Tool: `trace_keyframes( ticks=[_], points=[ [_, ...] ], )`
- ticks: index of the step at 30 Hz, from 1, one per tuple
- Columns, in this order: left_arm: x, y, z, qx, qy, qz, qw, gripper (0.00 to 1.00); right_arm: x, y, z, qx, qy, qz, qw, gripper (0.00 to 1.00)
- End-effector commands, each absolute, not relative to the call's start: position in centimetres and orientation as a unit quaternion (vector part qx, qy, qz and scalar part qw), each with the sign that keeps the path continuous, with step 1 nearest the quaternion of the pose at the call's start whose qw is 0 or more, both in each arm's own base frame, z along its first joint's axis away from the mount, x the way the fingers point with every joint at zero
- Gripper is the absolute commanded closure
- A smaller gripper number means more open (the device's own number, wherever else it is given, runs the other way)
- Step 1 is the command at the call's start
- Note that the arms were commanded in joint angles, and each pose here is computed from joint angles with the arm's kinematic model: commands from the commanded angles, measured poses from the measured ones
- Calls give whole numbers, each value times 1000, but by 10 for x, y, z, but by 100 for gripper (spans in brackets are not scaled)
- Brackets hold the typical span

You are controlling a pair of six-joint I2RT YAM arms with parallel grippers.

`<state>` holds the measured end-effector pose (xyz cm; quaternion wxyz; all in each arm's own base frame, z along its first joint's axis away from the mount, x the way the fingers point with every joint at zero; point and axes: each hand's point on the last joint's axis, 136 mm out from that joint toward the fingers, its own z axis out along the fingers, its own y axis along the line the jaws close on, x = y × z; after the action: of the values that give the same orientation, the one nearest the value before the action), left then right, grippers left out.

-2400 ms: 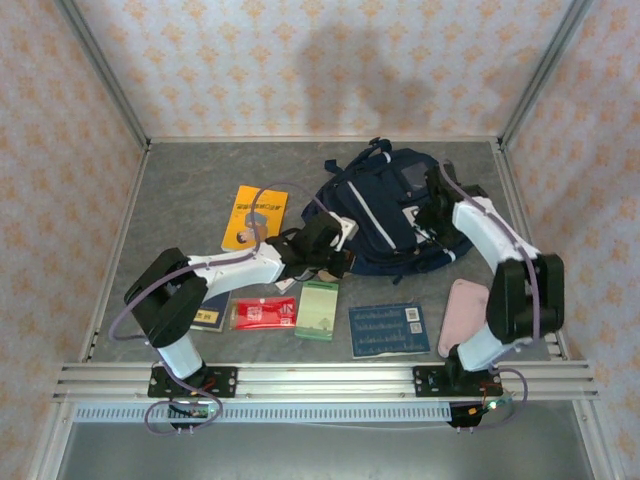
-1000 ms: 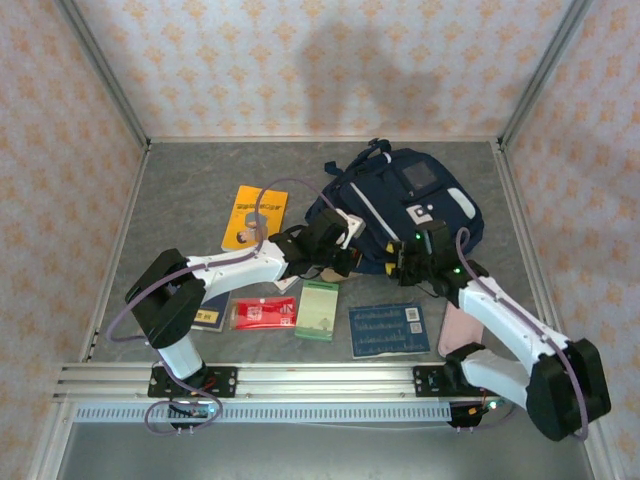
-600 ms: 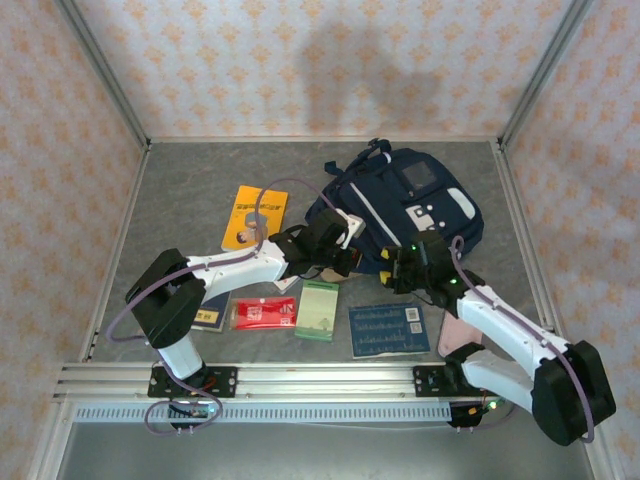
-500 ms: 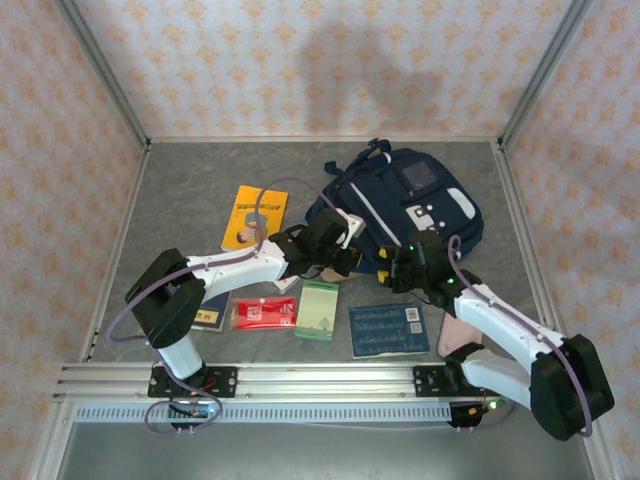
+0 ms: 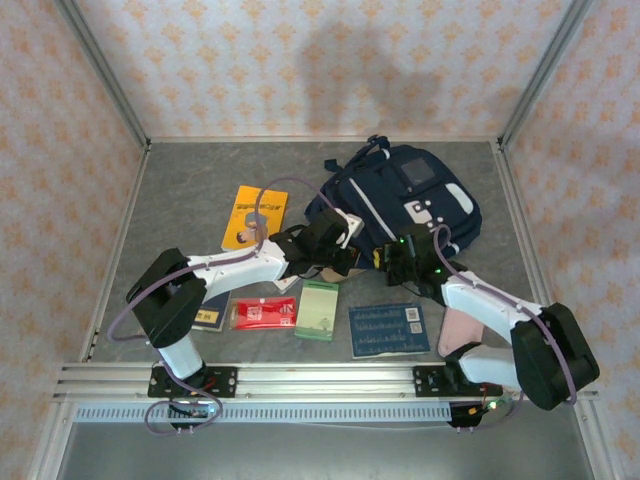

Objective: Pack the student bag

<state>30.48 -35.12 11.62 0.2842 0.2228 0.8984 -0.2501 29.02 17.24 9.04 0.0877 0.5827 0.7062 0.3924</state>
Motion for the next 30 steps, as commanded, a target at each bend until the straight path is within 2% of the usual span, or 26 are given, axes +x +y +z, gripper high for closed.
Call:
trace_keyframes(
  ticks=[1, 15, 30],
  points=[
    [309, -359, 135, 247, 883, -253, 308, 100, 299, 154, 111, 565, 716, 381, 147, 100],
    [358, -318, 136, 213, 890, -214, 342, 100, 268, 146, 116, 488, 792, 351, 109, 100],
    [410, -279, 122, 156, 900, -190, 360, 100, 257, 122, 143, 368, 874, 302, 91, 100]
  ],
)
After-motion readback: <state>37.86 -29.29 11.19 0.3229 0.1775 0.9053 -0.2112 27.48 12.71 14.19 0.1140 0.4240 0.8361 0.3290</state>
